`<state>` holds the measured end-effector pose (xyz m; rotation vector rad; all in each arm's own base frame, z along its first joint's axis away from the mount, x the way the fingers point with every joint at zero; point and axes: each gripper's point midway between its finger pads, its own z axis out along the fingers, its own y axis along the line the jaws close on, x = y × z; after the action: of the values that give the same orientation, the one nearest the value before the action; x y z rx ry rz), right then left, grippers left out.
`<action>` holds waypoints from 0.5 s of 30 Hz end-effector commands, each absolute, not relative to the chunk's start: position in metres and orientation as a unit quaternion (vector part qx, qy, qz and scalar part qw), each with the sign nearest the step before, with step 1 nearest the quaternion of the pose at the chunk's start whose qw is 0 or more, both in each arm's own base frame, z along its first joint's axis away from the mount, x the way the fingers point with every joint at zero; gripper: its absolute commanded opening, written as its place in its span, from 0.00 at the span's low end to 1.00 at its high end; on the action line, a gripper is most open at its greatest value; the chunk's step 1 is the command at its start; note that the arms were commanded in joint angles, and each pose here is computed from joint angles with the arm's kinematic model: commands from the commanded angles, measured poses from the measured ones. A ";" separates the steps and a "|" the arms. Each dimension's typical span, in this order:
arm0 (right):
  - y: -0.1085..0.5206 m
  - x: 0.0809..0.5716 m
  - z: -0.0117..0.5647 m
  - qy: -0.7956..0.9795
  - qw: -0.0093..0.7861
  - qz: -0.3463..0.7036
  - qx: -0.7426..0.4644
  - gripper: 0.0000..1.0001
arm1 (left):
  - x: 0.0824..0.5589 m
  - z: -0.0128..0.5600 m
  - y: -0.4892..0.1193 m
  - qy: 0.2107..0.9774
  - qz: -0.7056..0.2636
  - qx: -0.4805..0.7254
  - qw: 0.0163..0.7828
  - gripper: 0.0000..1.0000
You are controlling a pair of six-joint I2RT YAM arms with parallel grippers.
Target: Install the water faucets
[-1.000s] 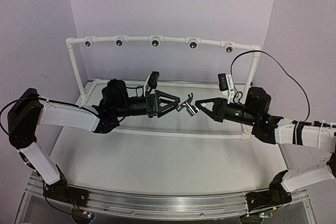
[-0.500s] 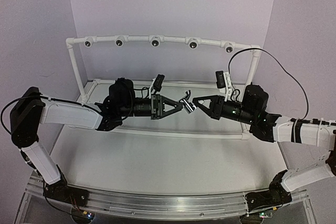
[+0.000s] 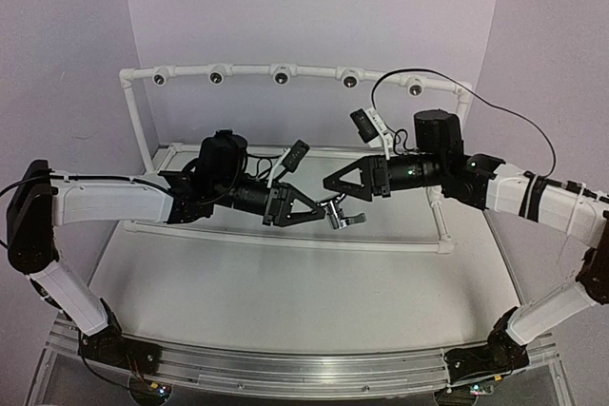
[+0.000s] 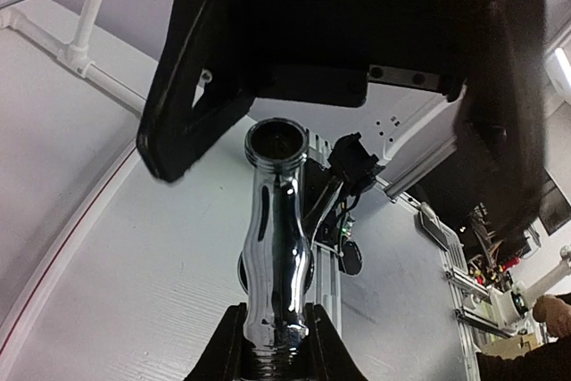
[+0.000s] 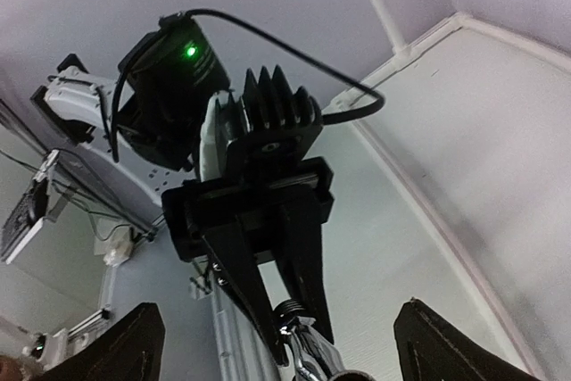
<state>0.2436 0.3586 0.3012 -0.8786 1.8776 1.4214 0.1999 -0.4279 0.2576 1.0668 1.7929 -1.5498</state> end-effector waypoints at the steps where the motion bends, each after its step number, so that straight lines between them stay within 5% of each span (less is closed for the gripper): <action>1: 0.365 0.214 0.304 0.678 0.235 0.580 -0.386 0.82 | 0.180 0.312 -0.423 0.581 -0.598 0.458 0.309 0.00; 8: 0.364 0.203 0.292 0.670 0.206 0.592 -0.397 0.45 | 0.177 0.315 -0.422 0.578 -0.601 0.462 0.303 0.00; 15: 0.366 0.206 0.289 0.674 0.203 0.591 -0.394 0.33 | 0.175 0.317 -0.421 0.577 -0.601 0.464 0.301 0.00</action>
<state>0.2105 0.3624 0.2833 -1.0577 1.9195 1.6131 0.1792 -0.4243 0.2675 1.2081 1.6949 -1.6033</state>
